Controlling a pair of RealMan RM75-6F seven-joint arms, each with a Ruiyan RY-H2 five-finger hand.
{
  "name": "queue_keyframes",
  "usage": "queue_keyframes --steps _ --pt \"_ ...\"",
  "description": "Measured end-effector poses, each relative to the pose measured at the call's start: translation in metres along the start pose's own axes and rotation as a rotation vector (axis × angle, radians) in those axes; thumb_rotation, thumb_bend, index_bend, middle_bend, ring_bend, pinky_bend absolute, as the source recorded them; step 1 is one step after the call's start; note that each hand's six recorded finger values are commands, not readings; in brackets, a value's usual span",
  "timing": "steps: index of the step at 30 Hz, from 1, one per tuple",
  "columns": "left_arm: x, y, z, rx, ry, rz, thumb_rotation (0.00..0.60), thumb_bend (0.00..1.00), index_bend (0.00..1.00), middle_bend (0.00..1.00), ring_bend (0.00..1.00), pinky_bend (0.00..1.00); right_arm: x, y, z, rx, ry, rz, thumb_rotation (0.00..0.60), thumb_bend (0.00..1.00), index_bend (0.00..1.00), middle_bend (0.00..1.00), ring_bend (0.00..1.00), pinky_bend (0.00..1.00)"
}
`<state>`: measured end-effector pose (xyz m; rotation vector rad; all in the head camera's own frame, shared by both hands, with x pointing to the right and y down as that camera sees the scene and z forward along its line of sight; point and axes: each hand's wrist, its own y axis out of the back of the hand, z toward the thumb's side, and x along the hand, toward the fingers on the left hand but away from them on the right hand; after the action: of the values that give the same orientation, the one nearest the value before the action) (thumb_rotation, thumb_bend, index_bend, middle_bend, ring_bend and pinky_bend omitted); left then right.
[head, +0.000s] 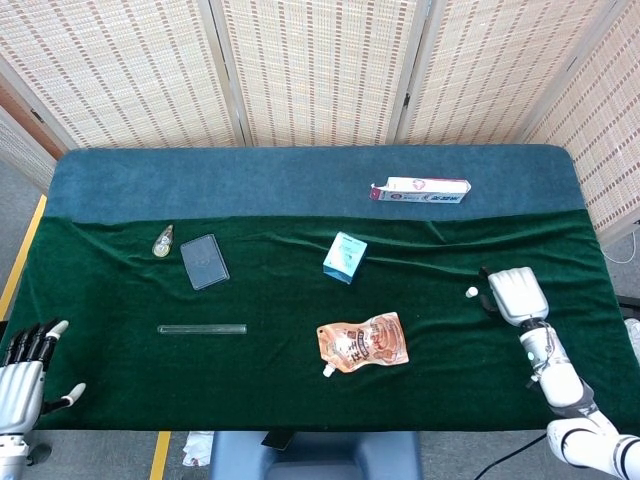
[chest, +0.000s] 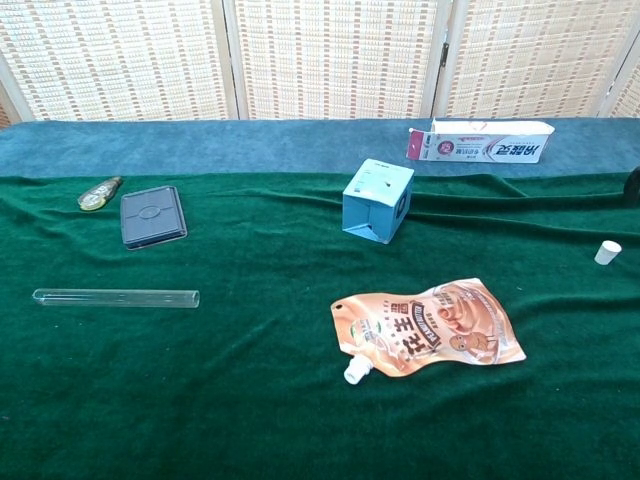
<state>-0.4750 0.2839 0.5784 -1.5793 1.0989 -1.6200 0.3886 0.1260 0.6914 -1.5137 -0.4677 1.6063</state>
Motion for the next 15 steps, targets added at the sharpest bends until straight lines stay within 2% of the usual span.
queue_keyframes --steps 2,6,12,15 --pt "0.000 0.000 0.000 -0.003 -0.001 0.000 0.600 0.20 0.13 0.11 0.05 0.00 -0.004 -0.002 0.000 0.004 -0.002 0.011 0.455 0.48 0.36 0.89 1.00 0.96" --pt "-0.002 0.001 0.000 -0.001 -0.001 -0.001 0.600 0.19 0.13 0.11 0.05 0.00 -0.017 -0.009 0.003 0.014 -0.002 0.037 0.457 0.37 0.39 0.89 1.00 0.96" --pt "-0.005 -0.001 -0.005 -0.005 0.016 -0.004 0.600 0.19 0.13 0.11 0.05 0.00 -0.032 -0.016 0.014 0.020 0.015 0.063 0.459 0.35 0.43 0.90 1.00 0.96" --pt "-0.003 0.001 -0.015 0.029 0.011 0.007 0.600 0.19 0.13 0.11 0.05 0.00 -0.036 -0.019 0.017 0.016 0.018 0.071 0.459 0.35 0.45 0.90 1.00 0.96"
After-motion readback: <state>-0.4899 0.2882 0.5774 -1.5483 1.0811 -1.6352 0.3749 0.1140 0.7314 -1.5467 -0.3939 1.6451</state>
